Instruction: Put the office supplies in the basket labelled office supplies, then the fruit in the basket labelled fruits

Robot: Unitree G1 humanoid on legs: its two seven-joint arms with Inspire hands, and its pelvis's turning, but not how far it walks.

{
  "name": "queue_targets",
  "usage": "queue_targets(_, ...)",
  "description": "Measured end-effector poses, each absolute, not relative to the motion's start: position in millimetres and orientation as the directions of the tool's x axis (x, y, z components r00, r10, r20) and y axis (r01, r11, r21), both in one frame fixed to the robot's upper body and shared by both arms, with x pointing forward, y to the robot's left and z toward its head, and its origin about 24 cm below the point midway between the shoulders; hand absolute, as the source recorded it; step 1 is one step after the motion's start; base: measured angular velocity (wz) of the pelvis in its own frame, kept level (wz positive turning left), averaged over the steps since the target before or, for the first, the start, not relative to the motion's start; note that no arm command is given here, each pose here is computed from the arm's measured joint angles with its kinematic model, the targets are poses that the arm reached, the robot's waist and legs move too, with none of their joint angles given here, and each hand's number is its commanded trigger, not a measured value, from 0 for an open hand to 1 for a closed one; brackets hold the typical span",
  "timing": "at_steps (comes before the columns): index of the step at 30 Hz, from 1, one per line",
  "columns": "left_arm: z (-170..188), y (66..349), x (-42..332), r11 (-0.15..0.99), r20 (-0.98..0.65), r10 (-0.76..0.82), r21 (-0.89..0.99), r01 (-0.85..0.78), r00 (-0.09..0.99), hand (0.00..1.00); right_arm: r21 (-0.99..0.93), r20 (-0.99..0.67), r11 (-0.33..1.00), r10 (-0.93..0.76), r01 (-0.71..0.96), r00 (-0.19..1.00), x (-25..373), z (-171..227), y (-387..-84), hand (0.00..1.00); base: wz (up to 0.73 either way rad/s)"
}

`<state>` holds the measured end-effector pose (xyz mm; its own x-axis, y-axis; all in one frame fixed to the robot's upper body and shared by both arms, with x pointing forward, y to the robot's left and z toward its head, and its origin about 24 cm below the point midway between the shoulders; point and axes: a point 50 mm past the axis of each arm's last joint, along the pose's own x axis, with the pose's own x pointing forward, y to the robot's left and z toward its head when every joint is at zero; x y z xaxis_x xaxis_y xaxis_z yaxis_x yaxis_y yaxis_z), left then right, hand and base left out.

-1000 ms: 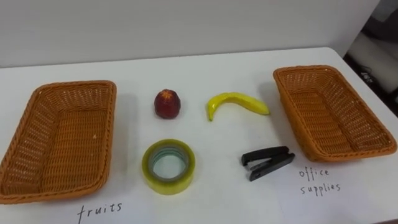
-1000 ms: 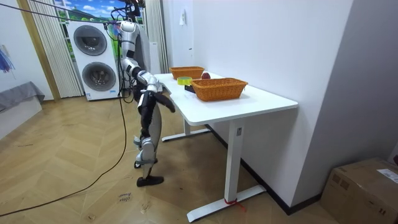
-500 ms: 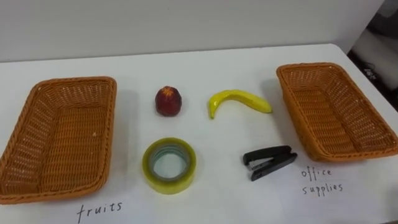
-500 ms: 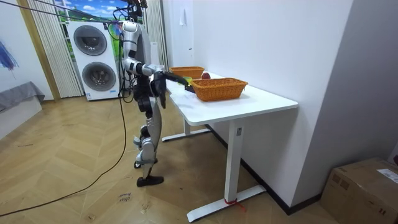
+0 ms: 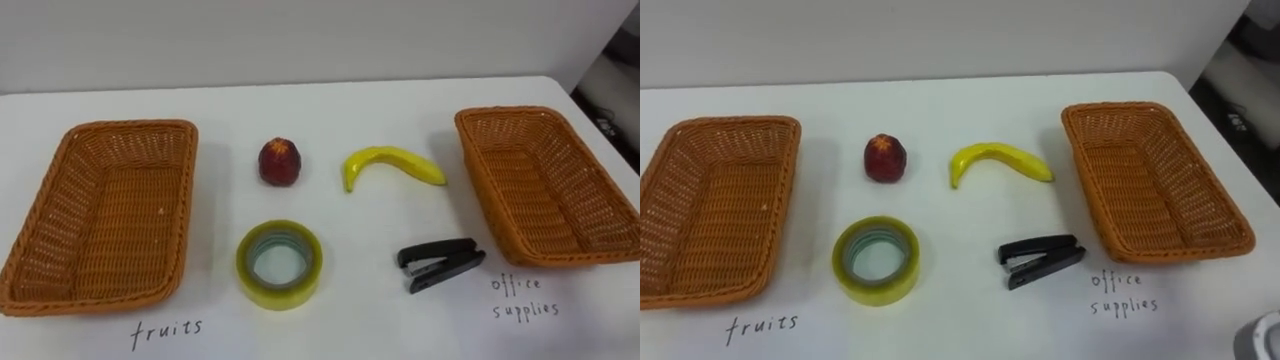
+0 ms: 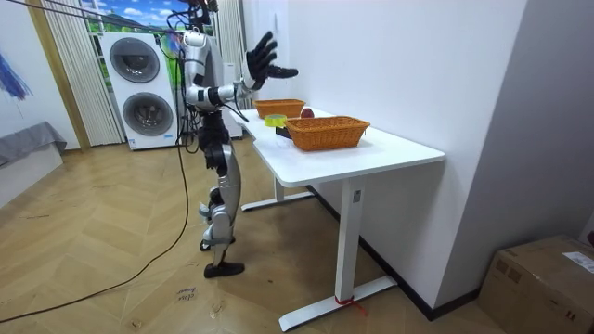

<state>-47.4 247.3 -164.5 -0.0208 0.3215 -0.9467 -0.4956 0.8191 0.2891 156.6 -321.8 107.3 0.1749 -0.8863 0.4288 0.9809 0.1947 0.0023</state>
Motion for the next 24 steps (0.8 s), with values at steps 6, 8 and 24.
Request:
queue_targets(6,-165.7,243.8,-51.2,0.831,-0.951,0.307,0.291,-0.475,-0.044,0.0,-0.024,0.597,0.27,-0.769,0.963,0.23,169.5,136.2,-306.7,0.0,0.03)
queue_targets(8,-165.6,245.0,-50.9,0.832,-0.951,0.305,0.289,-0.473,-0.045,0.0,-0.05,0.634,0.289,-0.731,0.956,0.254,172.8,142.1,-304.5,0.0,0.0)
queue_targets(24,-164.6,252.8,-45.2,0.877,-0.957,0.288,0.279,-0.392,-0.037,0.0,-0.4,0.617,0.569,-0.412,0.719,0.67,202.0,146.5,-261.7,0.0,0.0)
